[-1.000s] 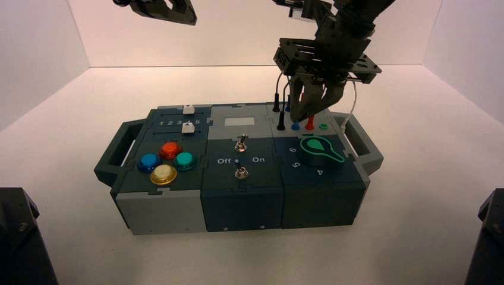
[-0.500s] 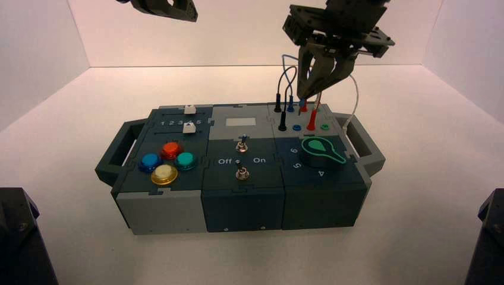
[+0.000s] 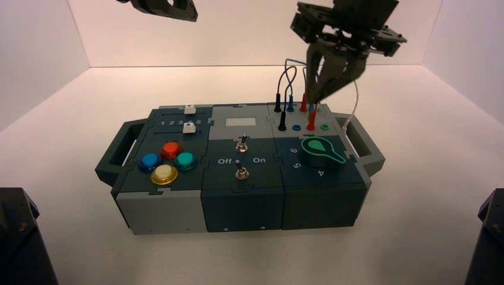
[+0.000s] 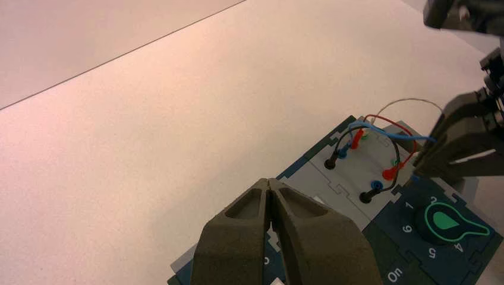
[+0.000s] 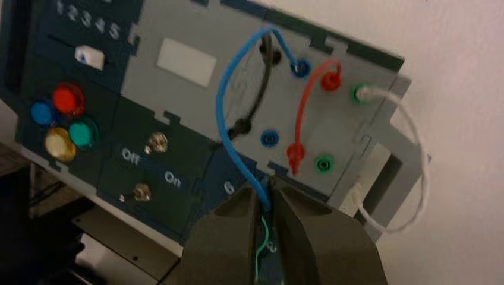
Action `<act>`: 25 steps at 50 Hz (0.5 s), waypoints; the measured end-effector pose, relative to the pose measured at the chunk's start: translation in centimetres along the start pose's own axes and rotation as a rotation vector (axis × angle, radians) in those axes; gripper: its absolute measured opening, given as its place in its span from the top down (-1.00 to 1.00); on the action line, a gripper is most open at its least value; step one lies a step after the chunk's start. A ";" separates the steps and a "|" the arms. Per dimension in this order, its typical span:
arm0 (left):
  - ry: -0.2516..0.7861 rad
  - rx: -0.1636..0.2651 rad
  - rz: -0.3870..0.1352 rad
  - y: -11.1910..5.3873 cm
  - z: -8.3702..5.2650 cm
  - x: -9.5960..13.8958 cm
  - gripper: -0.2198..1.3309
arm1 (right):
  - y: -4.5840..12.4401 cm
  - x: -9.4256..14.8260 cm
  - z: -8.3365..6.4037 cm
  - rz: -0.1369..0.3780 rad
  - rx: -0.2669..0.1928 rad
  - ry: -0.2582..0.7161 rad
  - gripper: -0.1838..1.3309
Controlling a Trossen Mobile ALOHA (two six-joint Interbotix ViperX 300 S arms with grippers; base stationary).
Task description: Pull the blue wire.
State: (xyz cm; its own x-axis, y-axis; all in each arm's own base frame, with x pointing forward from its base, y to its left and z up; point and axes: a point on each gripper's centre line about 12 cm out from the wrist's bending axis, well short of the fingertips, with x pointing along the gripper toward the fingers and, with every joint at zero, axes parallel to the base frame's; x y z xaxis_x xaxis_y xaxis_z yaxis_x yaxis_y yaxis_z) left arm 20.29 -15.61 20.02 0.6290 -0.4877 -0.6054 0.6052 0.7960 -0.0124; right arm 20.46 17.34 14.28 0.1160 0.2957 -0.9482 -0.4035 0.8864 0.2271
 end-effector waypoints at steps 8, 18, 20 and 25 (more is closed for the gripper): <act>-0.002 0.008 0.001 0.0 0.0 0.0 0.91 | -0.1 0.1 -0.6 -0.002 -0.003 0.025 0.61; 0.000 0.010 0.001 0.0 0.0 0.0 0.91 | -0.1 -0.2 -1.0 0.001 -0.007 0.024 -0.03; 0.000 0.011 0.001 0.0 0.0 0.0 0.91 | 0.0 -0.4 -1.1 0.002 -0.009 0.023 -0.05; 0.002 0.019 0.001 0.0 0.0 0.0 0.91 | 0.1 -1.2 -1.3 0.010 -0.015 0.004 -0.10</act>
State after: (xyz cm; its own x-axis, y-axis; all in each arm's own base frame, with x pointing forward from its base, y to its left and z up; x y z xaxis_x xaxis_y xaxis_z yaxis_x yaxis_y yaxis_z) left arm 20.31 -15.57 20.00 0.6291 -0.4860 -0.6067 0.6135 0.7897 0.0036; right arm 19.12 16.61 15.19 0.1081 0.3033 -0.9468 -0.4184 0.8778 0.2334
